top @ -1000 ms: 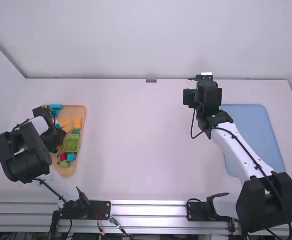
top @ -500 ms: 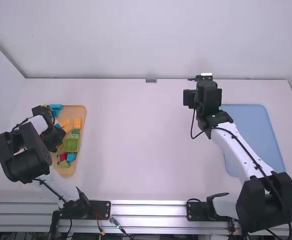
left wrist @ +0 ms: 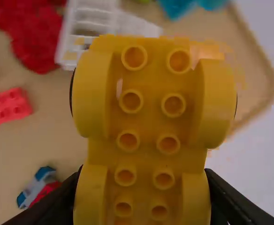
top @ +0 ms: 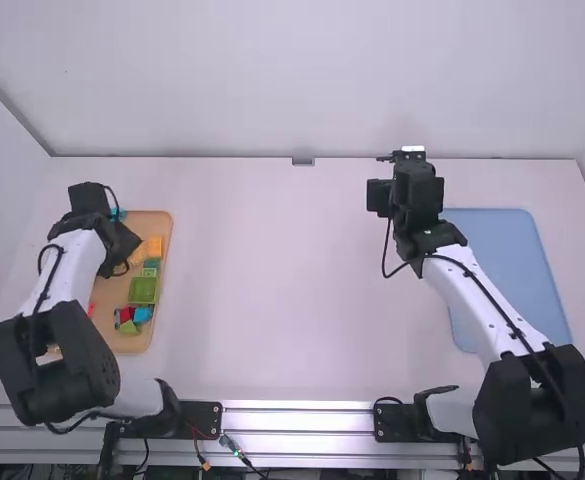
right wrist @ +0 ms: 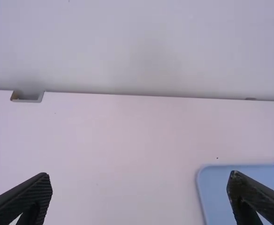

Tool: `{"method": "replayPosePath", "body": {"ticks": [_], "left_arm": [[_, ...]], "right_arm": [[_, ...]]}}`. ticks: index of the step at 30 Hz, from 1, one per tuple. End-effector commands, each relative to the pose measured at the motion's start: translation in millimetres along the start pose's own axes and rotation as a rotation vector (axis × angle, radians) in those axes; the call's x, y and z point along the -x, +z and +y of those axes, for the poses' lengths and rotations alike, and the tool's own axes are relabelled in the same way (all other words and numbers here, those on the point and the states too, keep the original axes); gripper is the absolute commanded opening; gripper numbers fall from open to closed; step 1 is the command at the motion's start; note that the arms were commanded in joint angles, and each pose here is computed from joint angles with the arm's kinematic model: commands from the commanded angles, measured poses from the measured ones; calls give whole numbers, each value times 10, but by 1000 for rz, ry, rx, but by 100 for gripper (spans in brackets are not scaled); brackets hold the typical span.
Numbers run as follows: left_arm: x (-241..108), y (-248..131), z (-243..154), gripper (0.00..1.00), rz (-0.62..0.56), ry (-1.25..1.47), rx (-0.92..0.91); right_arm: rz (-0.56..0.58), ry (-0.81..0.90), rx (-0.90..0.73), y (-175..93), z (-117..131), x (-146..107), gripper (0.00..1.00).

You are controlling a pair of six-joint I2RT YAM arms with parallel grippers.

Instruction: Assemble lego blocks to make yellow taxi

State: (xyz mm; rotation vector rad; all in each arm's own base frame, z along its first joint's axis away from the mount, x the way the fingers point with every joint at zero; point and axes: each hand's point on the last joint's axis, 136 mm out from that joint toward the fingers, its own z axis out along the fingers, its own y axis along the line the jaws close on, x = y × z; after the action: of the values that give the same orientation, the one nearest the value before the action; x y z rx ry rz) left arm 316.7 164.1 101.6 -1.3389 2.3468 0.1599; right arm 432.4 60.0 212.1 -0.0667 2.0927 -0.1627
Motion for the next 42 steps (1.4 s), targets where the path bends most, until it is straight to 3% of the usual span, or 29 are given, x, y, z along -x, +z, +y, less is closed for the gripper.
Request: {"method": "replayPosePath", "body": {"ticks": [1,5,8,10,16,27,35,42], "left_arm": [[-51,-227,-331,51,-45,256,-69],[-403,-386,-809,54,-63,602,-153],[-731,-484,-1098,50,-51,851,-238],[-1166,-622,-1363,51,-13,1166,-408],[-1931,-927,-1539,50,32,1668,-703],[-2639,-1048,-1670,52,30,1982,-923],[-3193,-703,-1761,50,80,2187,-910],[-3455,-373,-1765,54,95,2260,-737]], "right_arm": [[-27,13,2,-14,13,147,99],[-24,12,2,-14,13,140,99],[-21,10,1,-14,12,131,99],[-15,9,1,-13,10,117,99],[13,-1,0,-13,8,48,99],[32,-7,-7,-14,-5,-1,99],[33,-7,-8,-14,-8,-3,99],[34,-7,-7,-14,-7,-5,99]]}}
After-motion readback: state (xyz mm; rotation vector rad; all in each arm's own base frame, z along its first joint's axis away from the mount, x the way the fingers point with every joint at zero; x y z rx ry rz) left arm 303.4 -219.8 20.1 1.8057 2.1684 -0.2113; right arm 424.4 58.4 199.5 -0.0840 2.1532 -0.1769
